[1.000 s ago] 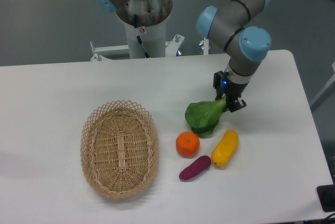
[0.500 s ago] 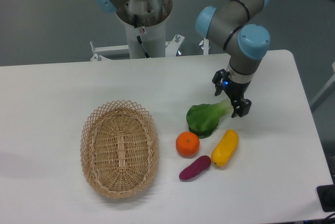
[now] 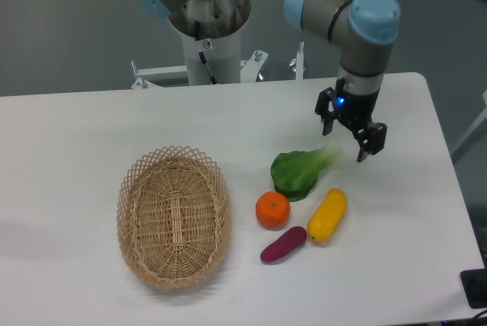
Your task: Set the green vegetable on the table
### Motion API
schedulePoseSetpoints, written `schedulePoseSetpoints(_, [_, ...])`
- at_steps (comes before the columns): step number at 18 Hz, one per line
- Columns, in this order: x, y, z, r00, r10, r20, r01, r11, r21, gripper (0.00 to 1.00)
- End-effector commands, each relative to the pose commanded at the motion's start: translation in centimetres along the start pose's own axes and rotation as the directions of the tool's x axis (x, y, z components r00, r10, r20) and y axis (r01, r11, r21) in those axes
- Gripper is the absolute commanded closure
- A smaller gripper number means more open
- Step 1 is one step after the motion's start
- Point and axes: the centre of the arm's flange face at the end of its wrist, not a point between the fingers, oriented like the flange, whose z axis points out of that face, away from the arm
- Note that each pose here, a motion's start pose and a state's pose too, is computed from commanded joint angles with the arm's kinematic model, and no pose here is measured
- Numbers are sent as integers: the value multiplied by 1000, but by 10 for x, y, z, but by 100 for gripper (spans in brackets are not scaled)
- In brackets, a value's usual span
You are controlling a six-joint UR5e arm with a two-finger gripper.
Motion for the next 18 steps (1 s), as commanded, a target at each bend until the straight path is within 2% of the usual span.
schedulePoseSetpoints(4, [-18,9,-39,997,12,74,-8,999,-51,0])
schedulePoseSetpoints(8, [-22,22,-53,995,8,95,-2,998,-68,0])
schedulePoseSetpoints(10, [-22,31,-57,996,36,80,-30,997,-77,0])
schedulePoseSetpoints(14, [-19,54,-62,985,166,49,-161,982,-101,0])
schedulePoseSetpoints(18, [-17,59,-64,984,170,49,-164,981,-105,0])
